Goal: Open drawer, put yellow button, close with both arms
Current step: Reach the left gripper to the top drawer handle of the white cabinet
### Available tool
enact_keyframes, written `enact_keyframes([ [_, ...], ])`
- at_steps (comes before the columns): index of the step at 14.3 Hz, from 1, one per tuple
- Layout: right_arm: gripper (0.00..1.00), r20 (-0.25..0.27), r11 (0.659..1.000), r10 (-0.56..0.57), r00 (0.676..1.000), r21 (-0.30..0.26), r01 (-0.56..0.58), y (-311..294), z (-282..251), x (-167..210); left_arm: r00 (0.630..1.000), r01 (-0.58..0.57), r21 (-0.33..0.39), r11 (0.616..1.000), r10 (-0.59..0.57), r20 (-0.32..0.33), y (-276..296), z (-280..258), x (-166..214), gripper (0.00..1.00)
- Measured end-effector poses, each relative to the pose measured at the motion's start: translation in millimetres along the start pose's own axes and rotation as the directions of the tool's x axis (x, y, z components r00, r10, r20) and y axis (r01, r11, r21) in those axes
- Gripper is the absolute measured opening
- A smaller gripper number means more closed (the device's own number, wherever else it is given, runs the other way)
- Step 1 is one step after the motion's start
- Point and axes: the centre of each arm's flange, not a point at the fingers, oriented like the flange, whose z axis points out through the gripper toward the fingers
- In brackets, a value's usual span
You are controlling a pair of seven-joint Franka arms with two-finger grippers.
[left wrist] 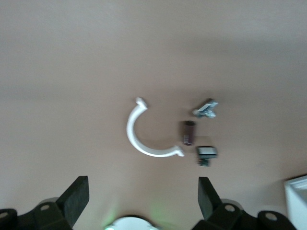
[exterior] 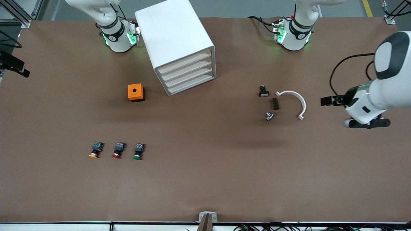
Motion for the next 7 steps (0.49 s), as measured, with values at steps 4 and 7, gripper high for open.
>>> enact_keyframes([
  [4, 1.0, 0.001, 1.0, 0.002, 1.0, -0.001, -0.002, 1.0, 0.1, -0.2, 0.965, 0.256, -0.096, 0.962, -0.247, 0.092, 103.1, 13.5, -16.2, 1.0],
  [7, 1.0, 0.002, 1.0, 0.002, 1.0, -0.002, -0.002, 1.2, 0.2, -0.3, 0.844, 0.51, -0.123, 0.851, -0.467, 0.264, 171.1, 38.7, -14.6, 1.0],
])
